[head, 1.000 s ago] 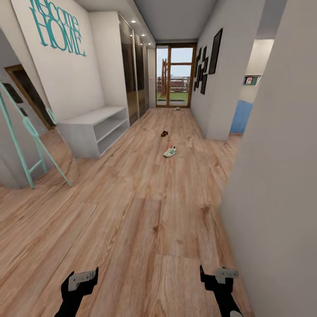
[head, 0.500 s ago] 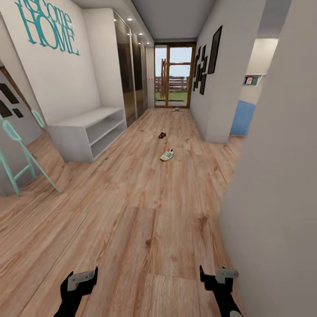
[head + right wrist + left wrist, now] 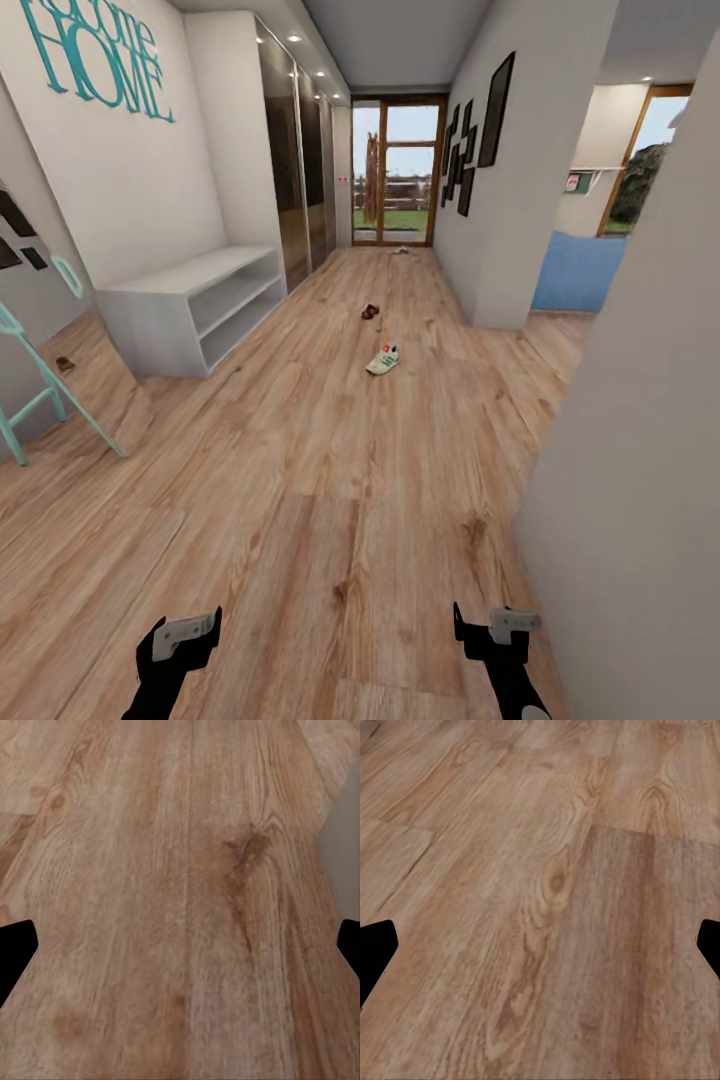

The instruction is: Pick up the two gym shoes and the two sandals from the corridor floor and place them onto the hallstand (shoe rack) in the corridor, making sure they are on the rack and not on the floor. Arrange them so the two gym shoes are next to each other and the two sandals are next to each other.

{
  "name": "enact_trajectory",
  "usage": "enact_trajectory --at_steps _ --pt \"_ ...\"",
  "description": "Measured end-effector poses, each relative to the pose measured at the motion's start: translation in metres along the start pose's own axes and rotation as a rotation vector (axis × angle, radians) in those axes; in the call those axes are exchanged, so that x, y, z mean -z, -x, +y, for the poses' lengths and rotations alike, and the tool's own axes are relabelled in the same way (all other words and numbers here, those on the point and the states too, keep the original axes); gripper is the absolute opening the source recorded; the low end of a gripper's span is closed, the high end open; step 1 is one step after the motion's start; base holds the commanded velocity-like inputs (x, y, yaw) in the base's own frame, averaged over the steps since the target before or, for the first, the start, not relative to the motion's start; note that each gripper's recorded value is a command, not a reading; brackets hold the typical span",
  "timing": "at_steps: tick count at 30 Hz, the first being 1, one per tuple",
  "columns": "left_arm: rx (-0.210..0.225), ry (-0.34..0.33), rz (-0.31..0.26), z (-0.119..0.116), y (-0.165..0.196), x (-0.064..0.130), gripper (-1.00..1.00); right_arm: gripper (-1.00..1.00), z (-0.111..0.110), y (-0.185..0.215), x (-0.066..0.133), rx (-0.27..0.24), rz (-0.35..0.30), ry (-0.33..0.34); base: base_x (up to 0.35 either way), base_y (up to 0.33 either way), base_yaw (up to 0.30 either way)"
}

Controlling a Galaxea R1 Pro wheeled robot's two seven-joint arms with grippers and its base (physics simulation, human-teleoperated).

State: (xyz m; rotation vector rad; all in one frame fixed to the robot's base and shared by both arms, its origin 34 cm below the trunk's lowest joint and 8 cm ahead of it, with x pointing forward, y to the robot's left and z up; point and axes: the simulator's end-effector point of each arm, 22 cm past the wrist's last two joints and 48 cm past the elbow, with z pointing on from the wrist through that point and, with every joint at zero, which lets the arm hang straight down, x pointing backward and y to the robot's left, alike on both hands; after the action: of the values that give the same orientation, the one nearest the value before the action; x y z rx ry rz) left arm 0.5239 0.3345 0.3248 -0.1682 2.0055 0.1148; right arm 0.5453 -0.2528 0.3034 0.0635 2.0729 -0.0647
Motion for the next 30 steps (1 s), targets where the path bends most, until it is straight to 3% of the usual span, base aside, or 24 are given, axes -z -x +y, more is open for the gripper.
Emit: enact_trajectory --at_steps 30 --pt "0.000 0.001 0.000 0.0006 0.0001 0.0000 1.00 1.00 0.0000 -0.0003 0.0000 0.000 0.001 0.000 0.322 0.153 0.000"
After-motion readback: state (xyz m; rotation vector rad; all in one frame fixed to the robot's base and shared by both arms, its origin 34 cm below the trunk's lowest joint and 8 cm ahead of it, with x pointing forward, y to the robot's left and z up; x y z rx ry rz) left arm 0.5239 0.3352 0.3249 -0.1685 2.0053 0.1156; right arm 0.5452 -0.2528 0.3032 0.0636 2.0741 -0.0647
